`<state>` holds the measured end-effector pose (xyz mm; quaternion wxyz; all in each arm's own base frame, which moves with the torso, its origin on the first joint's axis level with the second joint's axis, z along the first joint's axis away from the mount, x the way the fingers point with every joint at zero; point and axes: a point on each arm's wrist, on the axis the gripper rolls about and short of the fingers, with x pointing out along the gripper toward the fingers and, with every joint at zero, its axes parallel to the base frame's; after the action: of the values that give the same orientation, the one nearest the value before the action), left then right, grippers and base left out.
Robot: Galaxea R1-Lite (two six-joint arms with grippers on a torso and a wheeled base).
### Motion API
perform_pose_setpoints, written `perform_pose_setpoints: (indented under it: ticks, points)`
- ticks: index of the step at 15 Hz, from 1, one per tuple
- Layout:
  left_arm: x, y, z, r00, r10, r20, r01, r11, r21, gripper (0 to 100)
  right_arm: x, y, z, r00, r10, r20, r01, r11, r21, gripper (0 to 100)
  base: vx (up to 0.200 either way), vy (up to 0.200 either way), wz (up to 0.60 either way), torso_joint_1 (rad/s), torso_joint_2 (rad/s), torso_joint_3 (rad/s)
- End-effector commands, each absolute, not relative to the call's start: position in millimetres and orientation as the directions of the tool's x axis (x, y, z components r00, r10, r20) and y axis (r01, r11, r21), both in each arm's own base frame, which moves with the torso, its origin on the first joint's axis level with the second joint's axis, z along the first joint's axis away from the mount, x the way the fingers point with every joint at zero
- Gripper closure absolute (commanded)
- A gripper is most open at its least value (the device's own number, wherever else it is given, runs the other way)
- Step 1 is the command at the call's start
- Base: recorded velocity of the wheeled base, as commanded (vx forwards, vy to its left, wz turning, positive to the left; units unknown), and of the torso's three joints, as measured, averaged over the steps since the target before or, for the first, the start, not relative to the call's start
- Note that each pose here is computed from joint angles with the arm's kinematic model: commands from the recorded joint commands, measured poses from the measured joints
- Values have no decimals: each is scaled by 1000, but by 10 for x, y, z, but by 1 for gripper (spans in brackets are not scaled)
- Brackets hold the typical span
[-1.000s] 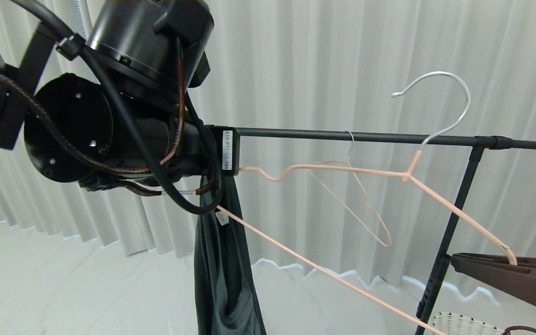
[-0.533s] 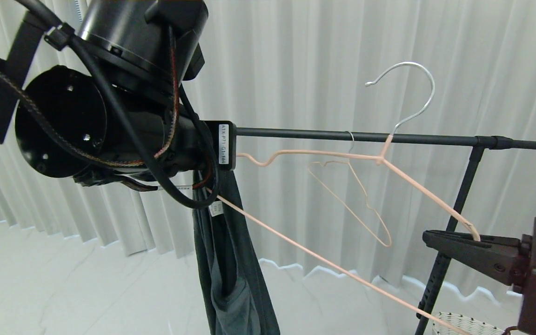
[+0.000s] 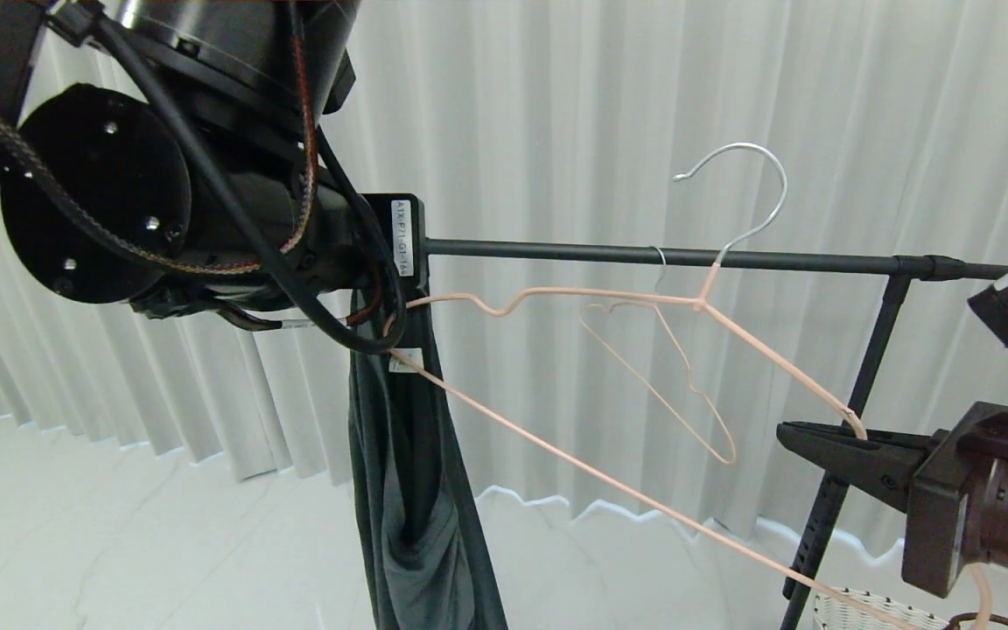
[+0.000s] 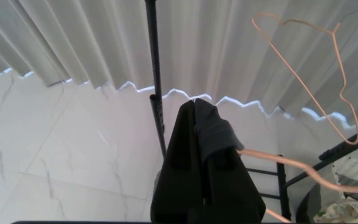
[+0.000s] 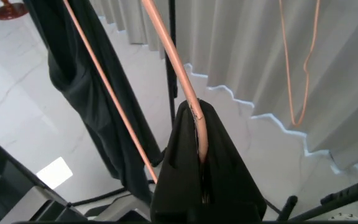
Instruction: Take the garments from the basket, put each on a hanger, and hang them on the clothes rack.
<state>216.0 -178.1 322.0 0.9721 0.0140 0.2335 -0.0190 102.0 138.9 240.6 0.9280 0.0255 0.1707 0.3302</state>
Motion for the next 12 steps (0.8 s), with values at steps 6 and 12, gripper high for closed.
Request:
perform_pose_setpoints:
  ticks: [6, 12]
  points:
    - [2193, -1759, 3212, 891, -10, -454, 22, 1000, 22, 100, 1089, 1382, 2558, 758, 602, -249, -596, 796, 108, 100, 0, 0, 0, 0, 0, 0]
    - [2090, -1833, 3299, 900, -62, -432, 69, 998, 1, 100, 1050, 1695, 2414, 679, 667, -306, -687, 724, 54, 100, 0, 0, 0, 0, 0, 0]
